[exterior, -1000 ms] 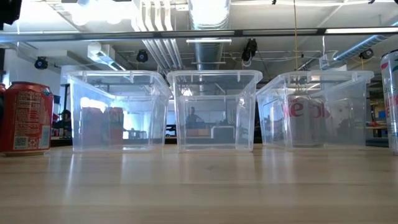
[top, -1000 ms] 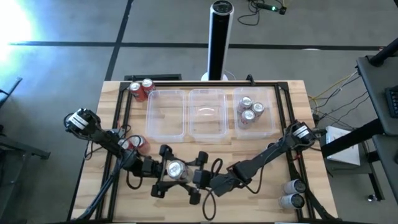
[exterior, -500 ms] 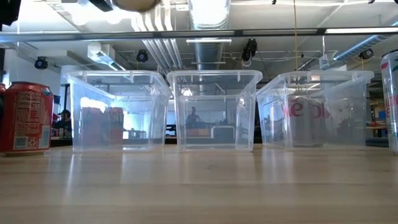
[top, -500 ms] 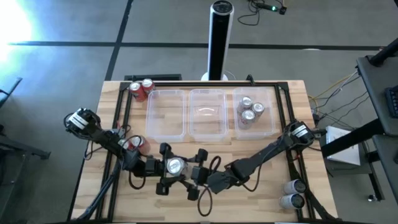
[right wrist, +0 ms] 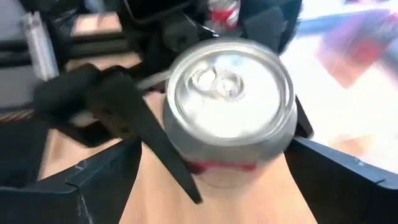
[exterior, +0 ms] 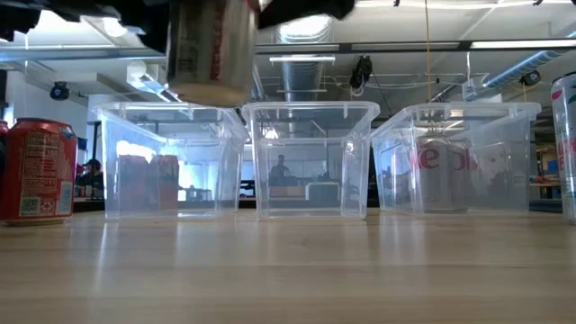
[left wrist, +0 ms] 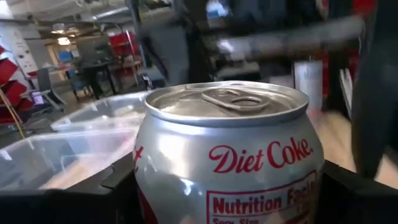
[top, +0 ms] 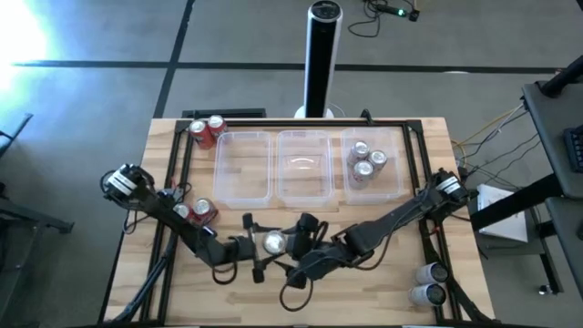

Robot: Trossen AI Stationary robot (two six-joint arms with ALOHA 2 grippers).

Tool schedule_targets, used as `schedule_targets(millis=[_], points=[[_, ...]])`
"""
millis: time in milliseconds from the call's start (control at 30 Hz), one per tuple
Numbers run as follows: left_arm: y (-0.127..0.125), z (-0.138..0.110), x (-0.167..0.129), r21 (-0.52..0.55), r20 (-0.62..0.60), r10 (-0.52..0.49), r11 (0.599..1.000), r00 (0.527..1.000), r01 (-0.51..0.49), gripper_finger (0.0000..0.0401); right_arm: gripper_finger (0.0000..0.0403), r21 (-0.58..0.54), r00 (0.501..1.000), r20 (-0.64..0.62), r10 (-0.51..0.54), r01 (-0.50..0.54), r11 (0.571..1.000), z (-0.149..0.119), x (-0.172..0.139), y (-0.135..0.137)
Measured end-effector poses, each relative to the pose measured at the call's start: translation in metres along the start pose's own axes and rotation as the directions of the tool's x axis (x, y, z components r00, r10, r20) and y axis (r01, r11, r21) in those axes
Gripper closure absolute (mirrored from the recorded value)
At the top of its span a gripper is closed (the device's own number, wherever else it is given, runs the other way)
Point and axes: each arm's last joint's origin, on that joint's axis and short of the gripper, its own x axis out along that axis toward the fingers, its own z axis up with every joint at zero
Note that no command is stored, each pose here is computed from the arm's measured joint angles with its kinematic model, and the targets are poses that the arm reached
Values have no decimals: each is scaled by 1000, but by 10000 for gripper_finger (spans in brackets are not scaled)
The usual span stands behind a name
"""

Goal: Sort soda cans
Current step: Put the red-silver soda can into the right transparent bin

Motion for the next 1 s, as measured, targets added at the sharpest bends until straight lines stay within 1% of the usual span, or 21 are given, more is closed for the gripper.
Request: schedule_targets(millis=[100,133,200,267,333,400,467,533,633,767,833,900,1000], points=[[-10,-5,7,21,-15,-32,999,999,32,121,19,-29,990,-131,52,-56,998,-6,-3,-2],[-13,-6,9,25,-19,-45,999,999,46,121,19,-26,985,-163,53,-58,998,-8,-4,-2],[-20,-10,14,40,-36,-42,998,998,43,121,19,-4,985,-166,53,-54,999,-6,-5,-2],[-26,-14,21,64,-47,-24,998,999,27,121,19,34,987,-158,33,-28,999,-4,-6,-2],[-31,-17,28,96,-59,32,995,998,-26,120,19,92,987,-160,14,1,996,-3,-5,-5],[-35,-20,33,150,-77,138,981,987,-125,120,19,172,986,-168,-8,37,984,-3,-3,-10],[-39,-23,38,223,-93,244,950,965,-219,120,19,226,979,-198,-42,87,970,-5,-3,-14],[-43,-24,44,287,-99,313,918,945,-274,120,19,285,976,-209,-64,124,950,-6,-2,-17],[-51,-22,56,323,-95,335,901,937,-290,120,19,341,973,-216,-86,157,927,-6,0,-22],[-59,-22,63,378,-98,395,864,913,-333,120,19,361,970,-227,-91,170,917,-7,3,-27],[-60,-20,64,382,-96,405,858,909,-342,120,19,361,970,-226,-92,171,917,-6,4,-27],[-59,-18,63,378,-95,401,861,911,-340,120,22,362,970,-224,-91,169,917,-6,4,-27],[-55,-18,60,375,-97,401,863,911,-340,120,46,360,971,-221,-91,168,918,-6,4,-28]])
